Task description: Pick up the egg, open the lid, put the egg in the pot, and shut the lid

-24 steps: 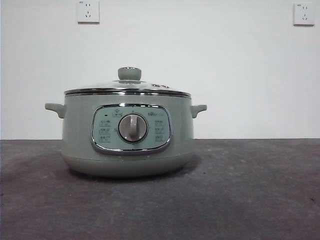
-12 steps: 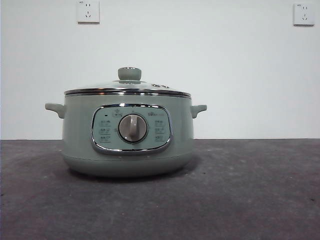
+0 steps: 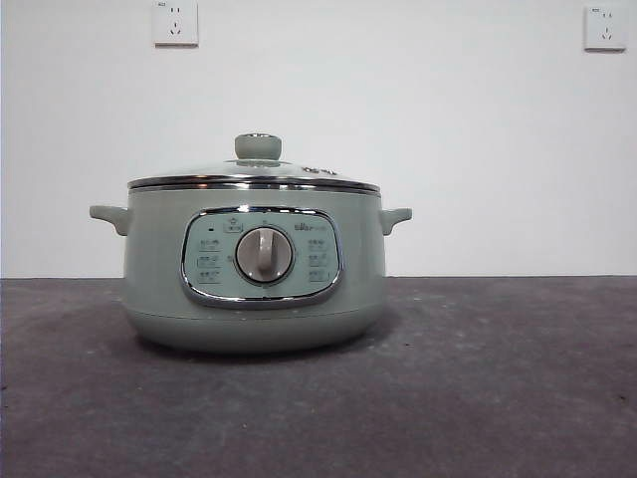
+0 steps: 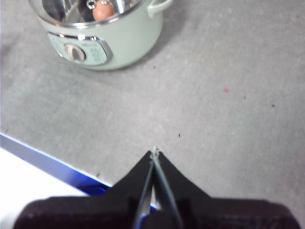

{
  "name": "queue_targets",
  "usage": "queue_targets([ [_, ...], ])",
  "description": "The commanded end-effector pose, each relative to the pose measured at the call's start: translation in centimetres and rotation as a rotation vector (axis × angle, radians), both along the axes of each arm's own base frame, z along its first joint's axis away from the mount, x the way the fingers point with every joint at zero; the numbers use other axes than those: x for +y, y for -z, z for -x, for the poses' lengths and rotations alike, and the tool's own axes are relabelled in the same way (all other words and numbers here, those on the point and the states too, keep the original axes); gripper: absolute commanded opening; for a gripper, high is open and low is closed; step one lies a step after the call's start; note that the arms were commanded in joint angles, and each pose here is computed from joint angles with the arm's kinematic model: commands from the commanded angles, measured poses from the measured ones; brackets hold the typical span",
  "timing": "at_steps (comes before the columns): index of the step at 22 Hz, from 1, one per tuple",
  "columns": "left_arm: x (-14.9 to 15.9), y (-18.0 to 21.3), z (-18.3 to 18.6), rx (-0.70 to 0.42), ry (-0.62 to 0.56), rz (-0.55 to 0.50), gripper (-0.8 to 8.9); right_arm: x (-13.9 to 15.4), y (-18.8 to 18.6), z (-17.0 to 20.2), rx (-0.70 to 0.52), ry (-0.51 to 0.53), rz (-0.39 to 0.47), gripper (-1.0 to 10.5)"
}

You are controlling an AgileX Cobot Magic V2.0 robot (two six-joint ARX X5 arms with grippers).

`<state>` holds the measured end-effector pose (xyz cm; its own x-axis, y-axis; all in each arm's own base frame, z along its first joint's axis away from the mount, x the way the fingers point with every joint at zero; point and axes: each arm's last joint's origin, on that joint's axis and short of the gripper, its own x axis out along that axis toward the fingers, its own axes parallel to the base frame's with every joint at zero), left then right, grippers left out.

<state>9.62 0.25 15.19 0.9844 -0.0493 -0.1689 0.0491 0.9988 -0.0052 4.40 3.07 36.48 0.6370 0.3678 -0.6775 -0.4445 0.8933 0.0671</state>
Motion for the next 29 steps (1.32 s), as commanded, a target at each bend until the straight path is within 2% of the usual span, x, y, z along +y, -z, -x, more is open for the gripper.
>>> queue_targets([
  [1, 0.0, 0.3, -0.1, 0.007, -0.005, 0.012, -0.04, 0.0, 0.2, -0.1, 0.012, 0.009, 0.003, 0.0],
  [7, 0.0, 0.3, -0.1, 0.007, -0.005, 0.012, -0.04, 0.1, 0.2, -0.1, -0.006, -0.003, 0.018, 0.0],
  [10, 0.0, 0.3, -0.1, 0.007, -0.005, 0.013, -0.04, -0.2, -0.8, -0.7, -0.176, 0.115, 0.015, 0.0],
  [14, 0.0, 0.3, -0.1, 0.007, -0.005, 0.013, -0.04, -0.9, -1.1, -1.5, -0.454, 0.199, -0.155, 0.0],
  [17, 0.0, 0.3, -0.1, 0.007, -0.005, 0.012, -0.04, -1.8, 2.5, -2.4, -0.602, 0.343, -0.155, 0.0],
  [20, 0.0, 0.3, -0.1, 0.007, -0.005, 0.012, -0.04, -2.5, 7.7, -3.4, -0.676, 0.452, -0.143, 0.0],
  [24, 0.0, 0.3, -0.1, 0.007, -0.005, 0.012, -0.04, -2.8, 12.1, -4.1, -0.703, 0.491, -0.137, 0.0],
  [29, 0.0, 0.3, -0.1, 0.007, -0.005, 0.012, -0.04, -2.8, 16.8, -4.6, -0.681, 0.5, -0.135, 0.0],
])
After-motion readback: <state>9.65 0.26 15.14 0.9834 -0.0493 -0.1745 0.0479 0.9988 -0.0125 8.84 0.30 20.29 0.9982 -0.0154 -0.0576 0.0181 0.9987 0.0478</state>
